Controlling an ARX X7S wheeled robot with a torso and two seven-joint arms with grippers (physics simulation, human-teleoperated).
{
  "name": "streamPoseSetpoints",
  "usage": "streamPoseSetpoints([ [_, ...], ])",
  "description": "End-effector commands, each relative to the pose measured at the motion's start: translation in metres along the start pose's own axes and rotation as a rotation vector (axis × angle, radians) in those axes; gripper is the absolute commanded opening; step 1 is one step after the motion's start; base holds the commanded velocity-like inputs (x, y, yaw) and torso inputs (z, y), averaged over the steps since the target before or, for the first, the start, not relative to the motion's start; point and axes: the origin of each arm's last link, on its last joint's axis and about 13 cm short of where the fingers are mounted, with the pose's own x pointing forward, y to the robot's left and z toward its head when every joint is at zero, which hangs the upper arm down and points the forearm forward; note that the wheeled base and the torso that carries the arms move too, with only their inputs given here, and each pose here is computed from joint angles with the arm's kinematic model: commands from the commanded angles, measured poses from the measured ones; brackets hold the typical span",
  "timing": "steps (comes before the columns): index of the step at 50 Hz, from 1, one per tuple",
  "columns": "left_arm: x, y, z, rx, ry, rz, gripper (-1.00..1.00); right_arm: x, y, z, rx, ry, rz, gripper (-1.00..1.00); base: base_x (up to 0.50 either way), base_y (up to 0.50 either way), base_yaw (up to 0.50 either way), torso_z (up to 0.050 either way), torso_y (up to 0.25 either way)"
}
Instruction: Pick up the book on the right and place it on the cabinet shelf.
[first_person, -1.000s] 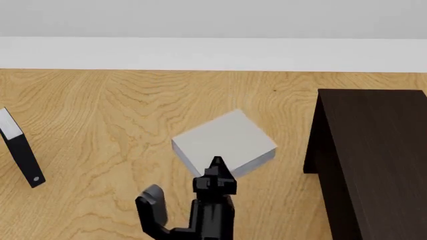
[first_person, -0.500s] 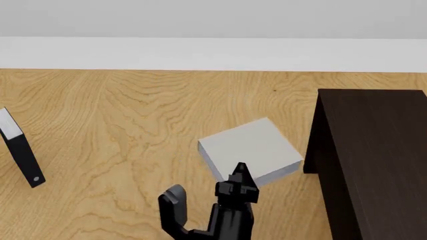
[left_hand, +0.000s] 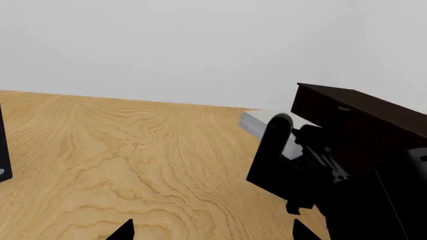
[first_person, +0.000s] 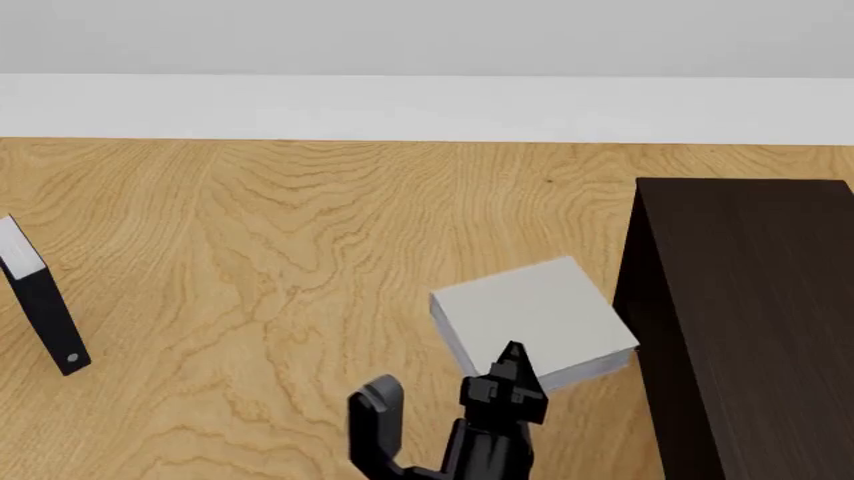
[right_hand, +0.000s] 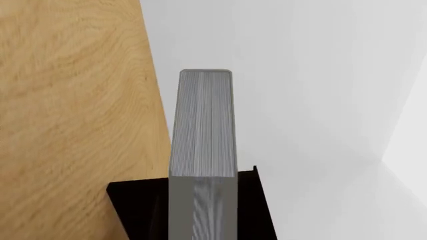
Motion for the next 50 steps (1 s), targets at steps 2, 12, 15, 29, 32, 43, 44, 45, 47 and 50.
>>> streamPoseSetpoints([
  [2, -0.001, -0.001, 0.0, -0.002, 0.002, -0.003, 1.0, 0.005, -0.003, -0.009, -0.057, 0.016, -0.08, -1.0, 0.0, 0.0, 0.0, 0.0, 0.0],
  [12, -0.001, 0.0, -0.001, -0.002, 0.001, -0.001, 1.0, 0.003, 0.0, -0.013, -0.056, 0.04, -0.067, -1.0, 0.0, 0.0, 0.0, 0.001, 0.001],
  [15, -0.001, -0.001, -0.001, -0.002, 0.002, -0.001, 1.0, 0.003, 0.001, -0.014, -0.054, 0.044, -0.066, -1.0, 0.0, 0.0, 0.0, 0.0, 0.004],
  [29, -0.001, -0.001, -0.002, -0.002, 0.003, -0.002, 1.0, 0.004, 0.002, -0.019, -0.061, 0.078, -0.061, -1.0, 0.0, 0.0, 0.0, 0.0, 0.001],
  [32, -0.001, -0.001, -0.002, -0.003, 0.004, -0.001, 1.0, 0.004, 0.003, -0.02, -0.063, 0.085, -0.06, -1.0, 0.0, 0.0, 0.0, 0.0, 0.0],
  [43, -0.001, -0.001, -0.002, -0.003, 0.004, -0.003, 1.0, 0.003, 0.006, -0.023, -0.069, 0.107, -0.047, -1.0, 0.0, 0.0, 0.0, 0.0, 0.002],
  [44, -0.001, -0.001, -0.002, -0.004, 0.004, -0.003, 1.0, 0.003, 0.006, -0.023, -0.069, 0.108, -0.047, -1.0, 0.0, 0.0, 0.0, 0.0, 0.0],
  [45, -0.001, -0.001, -0.002, -0.005, 0.004, -0.004, 1.0, 0.002, 0.006, -0.024, -0.071, 0.112, -0.045, -1.0, 0.0, 0.0, 0.0, 0.0, 0.0],
  [47, -0.001, -0.001, -0.002, -0.005, 0.005, -0.004, 1.0, 0.002, 0.006, -0.024, -0.074, 0.115, -0.046, -1.0, 0.0, 0.0, 0.0, 0.0, 0.0],
  [50, -0.001, -0.001, -0.003, -0.006, 0.006, -0.005, 1.0, 0.003, 0.007, -0.026, -0.086, 0.126, -0.045, -1.0, 0.0, 0.0, 0.0, 0.003, 0.003],
])
